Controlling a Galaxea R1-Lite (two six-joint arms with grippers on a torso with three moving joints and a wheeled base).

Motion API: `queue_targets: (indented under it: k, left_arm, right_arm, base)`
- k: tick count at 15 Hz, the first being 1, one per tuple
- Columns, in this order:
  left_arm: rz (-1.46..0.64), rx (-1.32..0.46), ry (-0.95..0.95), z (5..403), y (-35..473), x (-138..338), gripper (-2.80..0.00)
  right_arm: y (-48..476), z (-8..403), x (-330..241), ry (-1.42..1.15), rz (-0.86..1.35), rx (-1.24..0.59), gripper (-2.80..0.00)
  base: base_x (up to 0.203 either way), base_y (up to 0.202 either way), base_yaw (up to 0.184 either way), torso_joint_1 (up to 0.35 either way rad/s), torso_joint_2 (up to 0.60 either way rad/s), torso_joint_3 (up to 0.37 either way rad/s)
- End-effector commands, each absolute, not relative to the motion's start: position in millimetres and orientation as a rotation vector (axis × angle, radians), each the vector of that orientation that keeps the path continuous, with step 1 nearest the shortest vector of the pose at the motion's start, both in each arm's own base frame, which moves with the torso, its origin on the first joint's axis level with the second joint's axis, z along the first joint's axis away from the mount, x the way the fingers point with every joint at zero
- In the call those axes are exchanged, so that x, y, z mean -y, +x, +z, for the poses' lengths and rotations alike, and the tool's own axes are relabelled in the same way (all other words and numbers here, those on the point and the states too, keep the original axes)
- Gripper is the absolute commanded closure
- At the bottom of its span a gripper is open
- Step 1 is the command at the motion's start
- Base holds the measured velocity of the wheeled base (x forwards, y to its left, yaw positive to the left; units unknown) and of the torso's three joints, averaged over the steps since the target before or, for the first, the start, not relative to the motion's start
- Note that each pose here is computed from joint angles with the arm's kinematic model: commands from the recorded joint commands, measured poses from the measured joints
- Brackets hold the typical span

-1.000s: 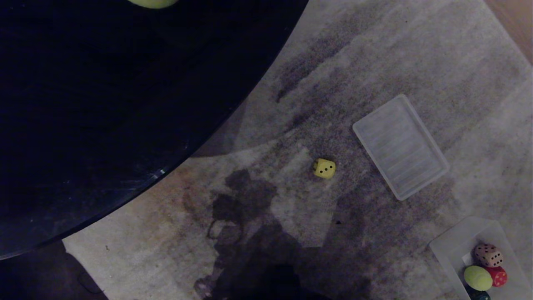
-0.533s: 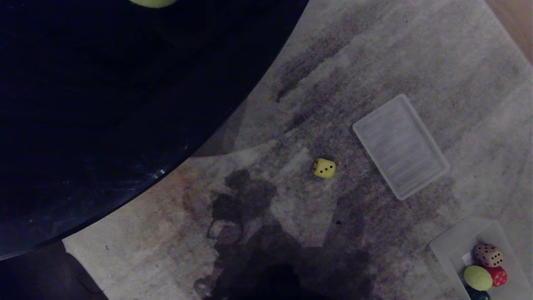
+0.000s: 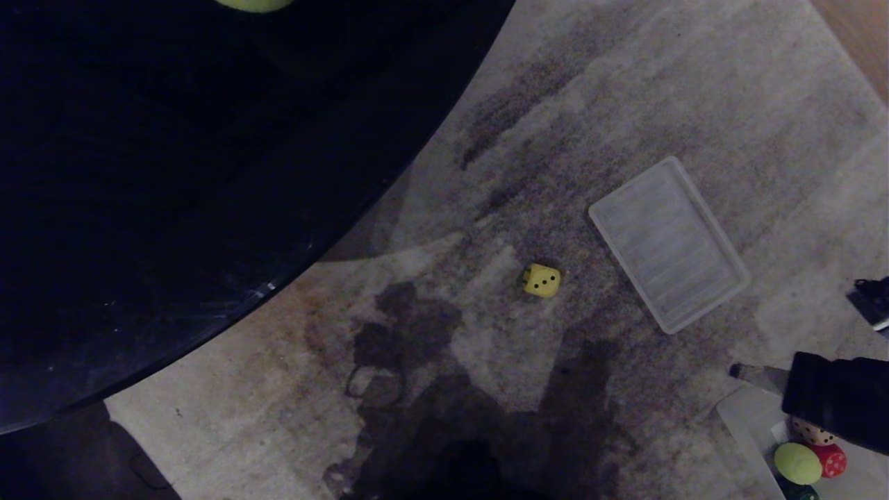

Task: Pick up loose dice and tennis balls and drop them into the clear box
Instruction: Pick up toys out of the box

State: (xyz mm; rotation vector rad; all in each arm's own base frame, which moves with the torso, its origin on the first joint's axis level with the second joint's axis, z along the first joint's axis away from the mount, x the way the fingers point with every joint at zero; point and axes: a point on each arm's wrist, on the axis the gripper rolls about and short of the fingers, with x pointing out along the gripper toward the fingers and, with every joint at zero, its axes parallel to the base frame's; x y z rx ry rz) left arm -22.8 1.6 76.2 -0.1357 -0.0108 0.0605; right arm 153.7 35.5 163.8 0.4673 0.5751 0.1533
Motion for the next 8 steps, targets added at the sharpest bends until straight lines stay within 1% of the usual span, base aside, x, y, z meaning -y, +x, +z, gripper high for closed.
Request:
queue_targets:
  k: [1,4,6,8]
  left_arm:
    - [0.061,0.009,-0.137,76,-23,-2,0.00]
    - [0.061,0.009,-0.137,76,-23,-2,0.00]
    - [0.061,0.010,-0.137,76,-23,-2,0.00]
    - [0.061,0.009,-0.137,76,-23,-2,0.00]
  right_arm:
    - [199,127,-62,0.447,0.183,-0.724,0.00]
    - [229,105,-92,0.438,0.263,-0.735,0.00]
    - [244,99,-112,0.444,0.343,-0.660,0.00]
    - [255,91,-122,0.413,0.397,-0.633,0.00]
  base:
    - [0.000,0.000,0.000,0.000,0.00,0.000]
    - [0.000,0.000,0.000,0.000,0.00,0.000]
    - [0.000,0.000,0.000,0.000,0.00,0.000]
    - [0.000,0.000,0.000,0.000,0.00,0.000]
